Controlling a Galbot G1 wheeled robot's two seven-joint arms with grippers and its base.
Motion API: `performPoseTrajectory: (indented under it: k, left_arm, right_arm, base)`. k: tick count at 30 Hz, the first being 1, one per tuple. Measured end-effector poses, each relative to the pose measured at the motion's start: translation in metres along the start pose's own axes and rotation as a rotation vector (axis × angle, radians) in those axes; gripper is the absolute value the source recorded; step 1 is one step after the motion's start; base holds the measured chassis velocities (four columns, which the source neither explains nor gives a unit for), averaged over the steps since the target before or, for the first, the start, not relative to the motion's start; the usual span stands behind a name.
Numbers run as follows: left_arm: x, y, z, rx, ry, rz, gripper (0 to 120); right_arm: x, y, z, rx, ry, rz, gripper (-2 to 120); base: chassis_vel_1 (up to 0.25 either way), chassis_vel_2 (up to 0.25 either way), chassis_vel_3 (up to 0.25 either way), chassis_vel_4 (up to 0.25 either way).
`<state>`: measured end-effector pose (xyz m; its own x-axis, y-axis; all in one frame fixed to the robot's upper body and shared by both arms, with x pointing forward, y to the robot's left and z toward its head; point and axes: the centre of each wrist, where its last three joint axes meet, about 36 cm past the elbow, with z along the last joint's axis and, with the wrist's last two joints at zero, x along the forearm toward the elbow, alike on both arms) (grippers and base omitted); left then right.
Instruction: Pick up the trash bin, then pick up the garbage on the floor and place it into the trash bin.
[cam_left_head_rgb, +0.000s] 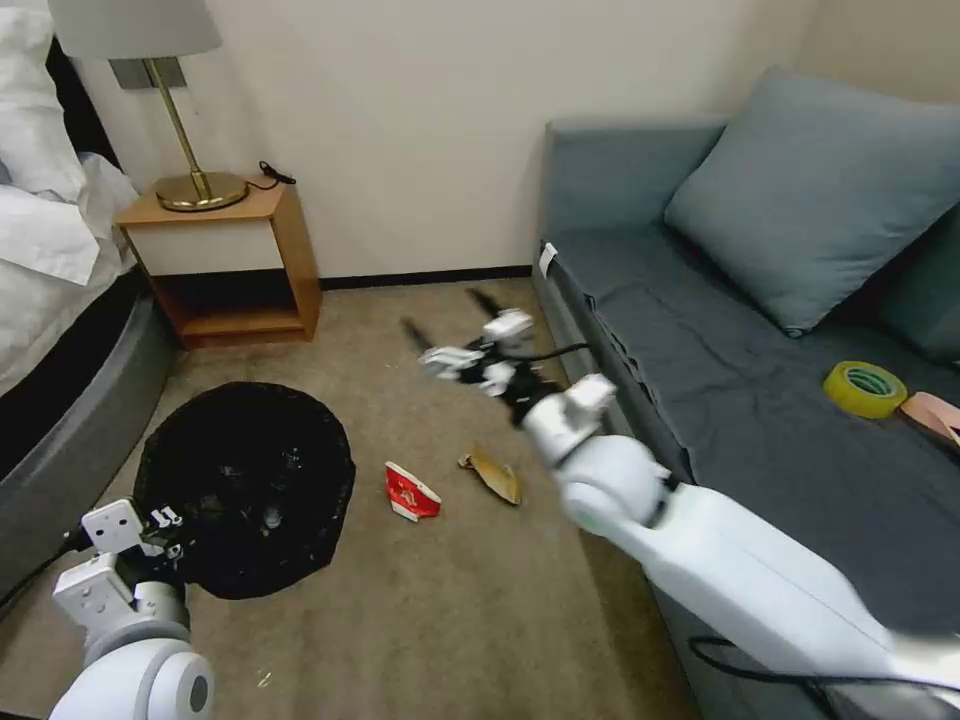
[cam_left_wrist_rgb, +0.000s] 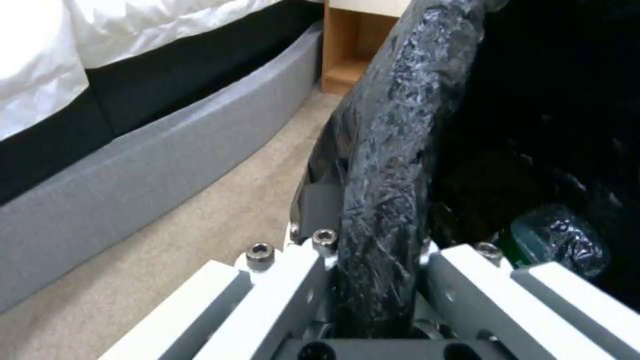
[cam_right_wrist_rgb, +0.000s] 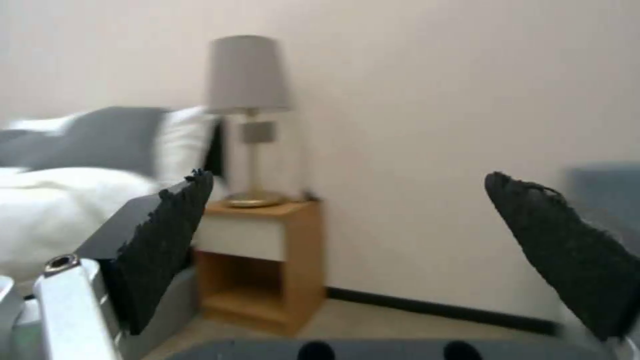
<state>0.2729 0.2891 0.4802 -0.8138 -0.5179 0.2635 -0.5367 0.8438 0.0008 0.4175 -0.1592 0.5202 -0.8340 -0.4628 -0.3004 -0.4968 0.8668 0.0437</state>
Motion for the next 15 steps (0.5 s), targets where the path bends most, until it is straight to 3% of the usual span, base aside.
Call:
performPoseTrajectory:
  k: [8, 15]
  left_arm:
    - [0.001, 0.000, 0.000, -0.004, -0.004, -0.003, 2]
    - [0.003, 0.002, 0.000, -0.009, -0.011, -0.004, 2]
  right_arm:
    - [0.054, 0.012, -0.019, 0.021, 0.053, 0.252, 100]
    - [0.090, 0.026, -0.015, 0.060, 0.094, 0.389, 100]
  base:
    - [0.000, 0.000, 0.000, 0.000]
    - [0.000, 0.000, 0.000, 0.000]
